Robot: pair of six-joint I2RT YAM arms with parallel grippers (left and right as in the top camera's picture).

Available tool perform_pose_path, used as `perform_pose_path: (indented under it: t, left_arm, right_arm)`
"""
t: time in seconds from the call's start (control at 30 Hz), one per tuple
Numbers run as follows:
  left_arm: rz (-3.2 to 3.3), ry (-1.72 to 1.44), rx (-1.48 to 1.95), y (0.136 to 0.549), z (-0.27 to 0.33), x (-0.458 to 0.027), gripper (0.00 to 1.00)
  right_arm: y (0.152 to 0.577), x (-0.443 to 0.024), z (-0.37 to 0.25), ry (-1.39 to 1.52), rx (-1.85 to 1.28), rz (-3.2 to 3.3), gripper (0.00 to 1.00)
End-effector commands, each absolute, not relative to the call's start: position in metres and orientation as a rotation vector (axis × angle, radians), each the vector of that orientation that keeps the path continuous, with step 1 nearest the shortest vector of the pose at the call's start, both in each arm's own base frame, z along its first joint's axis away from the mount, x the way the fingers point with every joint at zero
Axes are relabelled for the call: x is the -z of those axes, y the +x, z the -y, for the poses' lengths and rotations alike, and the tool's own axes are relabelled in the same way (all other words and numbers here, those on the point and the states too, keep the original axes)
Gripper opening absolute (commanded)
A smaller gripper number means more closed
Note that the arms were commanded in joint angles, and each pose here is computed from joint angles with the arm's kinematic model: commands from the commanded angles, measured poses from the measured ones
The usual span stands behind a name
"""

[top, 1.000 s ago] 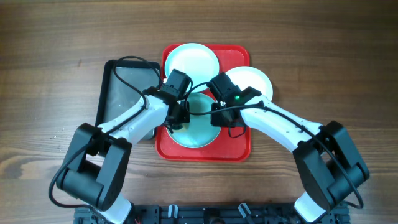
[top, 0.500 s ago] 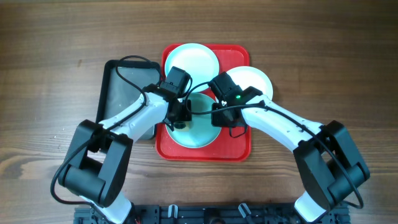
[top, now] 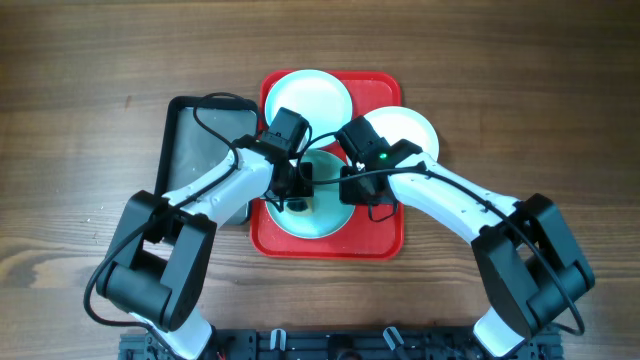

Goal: Clean dirty plates on tray and stack at the side
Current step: 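Scrub the lower light-blue plate with the sponge, right gripper holding plate rim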

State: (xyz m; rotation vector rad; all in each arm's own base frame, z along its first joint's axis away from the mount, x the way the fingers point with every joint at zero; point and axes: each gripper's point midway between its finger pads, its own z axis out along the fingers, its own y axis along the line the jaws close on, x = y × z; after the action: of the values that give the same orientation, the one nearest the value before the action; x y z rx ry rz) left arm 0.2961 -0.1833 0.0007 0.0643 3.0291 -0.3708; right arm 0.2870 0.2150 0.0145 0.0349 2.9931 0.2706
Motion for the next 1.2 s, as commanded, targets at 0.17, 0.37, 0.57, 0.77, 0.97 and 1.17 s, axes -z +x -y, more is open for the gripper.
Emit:
perform_pose_path:
  t: [0.17,0.37,0.57,0.77,0.97,1.17]
  left_arm:
    - [-3.124,0.063,0.089,0.275,0.153,0.017,0.04]
    - [-3.168,0.131,0.260,0.258,0.183,0.015,0.11]
    - [-3.098,0.138,0.426,0.271,0.197,-0.015,0.04]
    - [-2.925,0.077,0.445,0.296,0.183,-0.067,0.04]
    - [-2.911,0.039,0.217,0.300,0.155,-0.060,0.07]
    - [-2.939,0.042,0.176,0.299,0.153,-0.042,0.08]
  right_arm:
    - [0.282,-0.024,-0.229,-0.011,-0.380,-2.993,0.04]
    - [0.282,-0.024,-0.229,-0.011,-0.380,-2.993,0.04]
    - [0.282,-0.024,-0.229,-0.011,-0.382,-2.990,0.04]
    - [0.282,-0.024,-0.229,-0.011,-0.382,-2.990,0.04]
    - [0.282,-0.024,-0.229,-0.010,-0.383,-2.989,0.04]
    - [0.283,-0.024,-0.229,-0.011,-0.383,-2.989,0.04]
